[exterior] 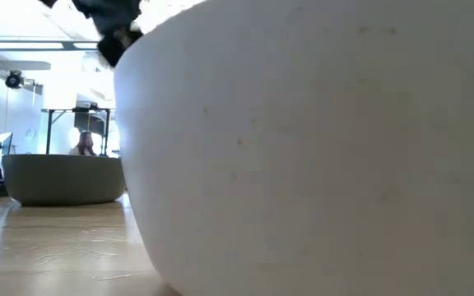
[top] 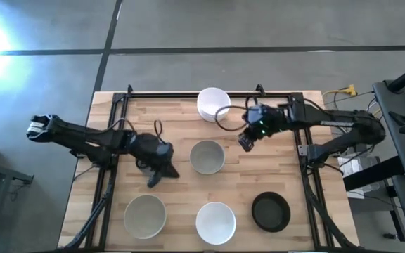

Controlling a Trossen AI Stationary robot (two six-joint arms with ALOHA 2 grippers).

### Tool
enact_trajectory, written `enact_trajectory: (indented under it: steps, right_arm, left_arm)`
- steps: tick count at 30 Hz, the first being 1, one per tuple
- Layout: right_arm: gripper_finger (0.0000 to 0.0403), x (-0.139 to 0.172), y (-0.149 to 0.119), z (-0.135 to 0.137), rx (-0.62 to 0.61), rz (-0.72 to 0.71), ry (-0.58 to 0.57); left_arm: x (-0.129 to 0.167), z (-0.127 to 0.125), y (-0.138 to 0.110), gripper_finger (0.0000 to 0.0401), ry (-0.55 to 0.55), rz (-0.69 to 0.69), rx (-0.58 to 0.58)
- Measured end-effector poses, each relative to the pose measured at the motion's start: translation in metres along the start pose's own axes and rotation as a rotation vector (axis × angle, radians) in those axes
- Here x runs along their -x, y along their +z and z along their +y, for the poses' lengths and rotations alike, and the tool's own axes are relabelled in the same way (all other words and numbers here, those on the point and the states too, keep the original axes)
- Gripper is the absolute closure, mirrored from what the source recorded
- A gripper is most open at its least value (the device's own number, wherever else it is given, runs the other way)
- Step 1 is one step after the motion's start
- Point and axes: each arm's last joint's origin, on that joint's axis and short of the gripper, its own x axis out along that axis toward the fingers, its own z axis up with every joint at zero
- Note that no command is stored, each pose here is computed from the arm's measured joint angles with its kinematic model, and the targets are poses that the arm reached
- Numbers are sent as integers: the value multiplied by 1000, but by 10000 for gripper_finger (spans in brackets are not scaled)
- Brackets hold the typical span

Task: Nest bowls inside each other
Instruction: Stack the white bowl on the stacked white bowl

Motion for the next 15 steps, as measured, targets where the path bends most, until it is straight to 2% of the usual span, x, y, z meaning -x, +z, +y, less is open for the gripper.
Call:
enact_trajectory:
  steps: [4,10,15]
  right_arm:
    - [394,-4,-23,-4,-70,-24,50]
    - [394,-14,-51,-13,-162,8,60]
    - [394,-15,-69,-14,-153,30,81]
  left_arm:
    - [-18,-13,9,401,35,5,-62]
    - [-53,-15,26,401,31,61,-96]
    - [-85,-8,30,401,50,127,29]
